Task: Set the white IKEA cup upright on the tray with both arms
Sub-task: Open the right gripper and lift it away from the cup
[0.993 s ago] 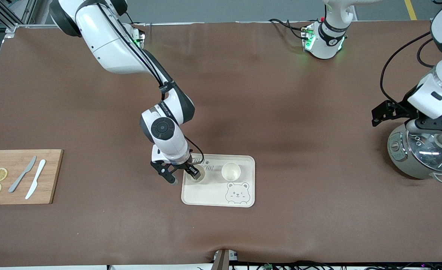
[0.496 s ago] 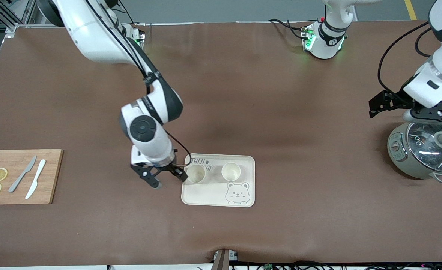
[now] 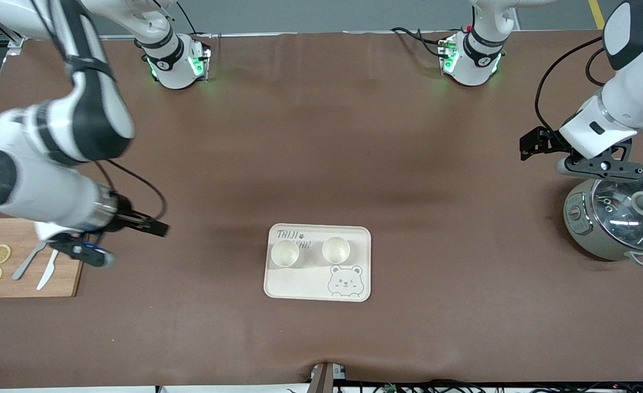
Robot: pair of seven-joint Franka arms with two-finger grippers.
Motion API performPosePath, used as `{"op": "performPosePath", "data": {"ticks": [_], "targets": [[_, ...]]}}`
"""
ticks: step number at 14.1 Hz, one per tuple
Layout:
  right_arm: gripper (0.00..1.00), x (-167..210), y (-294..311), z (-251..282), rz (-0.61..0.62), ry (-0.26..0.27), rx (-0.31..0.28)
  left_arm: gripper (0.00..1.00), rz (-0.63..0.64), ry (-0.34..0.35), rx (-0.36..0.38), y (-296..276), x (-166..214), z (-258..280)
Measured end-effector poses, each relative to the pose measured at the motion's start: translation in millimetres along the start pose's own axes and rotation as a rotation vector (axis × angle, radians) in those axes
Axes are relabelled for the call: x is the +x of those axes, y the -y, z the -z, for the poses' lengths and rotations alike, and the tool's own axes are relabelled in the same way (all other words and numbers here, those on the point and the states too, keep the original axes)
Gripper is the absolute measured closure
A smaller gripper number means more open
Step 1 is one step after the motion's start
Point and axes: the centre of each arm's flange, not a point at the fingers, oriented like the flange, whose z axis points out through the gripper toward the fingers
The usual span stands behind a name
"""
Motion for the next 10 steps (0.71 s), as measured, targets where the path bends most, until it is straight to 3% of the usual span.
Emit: {"op": "performPosePath", "data": {"ticks": [4, 8, 10], "targets": [[0.0, -17.9, -77.1, 31.1, 0.107, -0.027, -0.023, 0.0, -0.003, 0.012, 0.001, -0.6, -6.1, 3.2], [0.0, -48.7, -124.5, 27.3, 0.164, -0.125, -0.016, 0.0, -0.002, 0.02, 0.0, 0.3, -6.9, -0.4], [0.0, -64.4, -138.4, 19.0, 0.172, -0.13, -0.019, 0.0, 0.001, 0.021, 0.0, 1.5, -7.1, -0.9]]}}
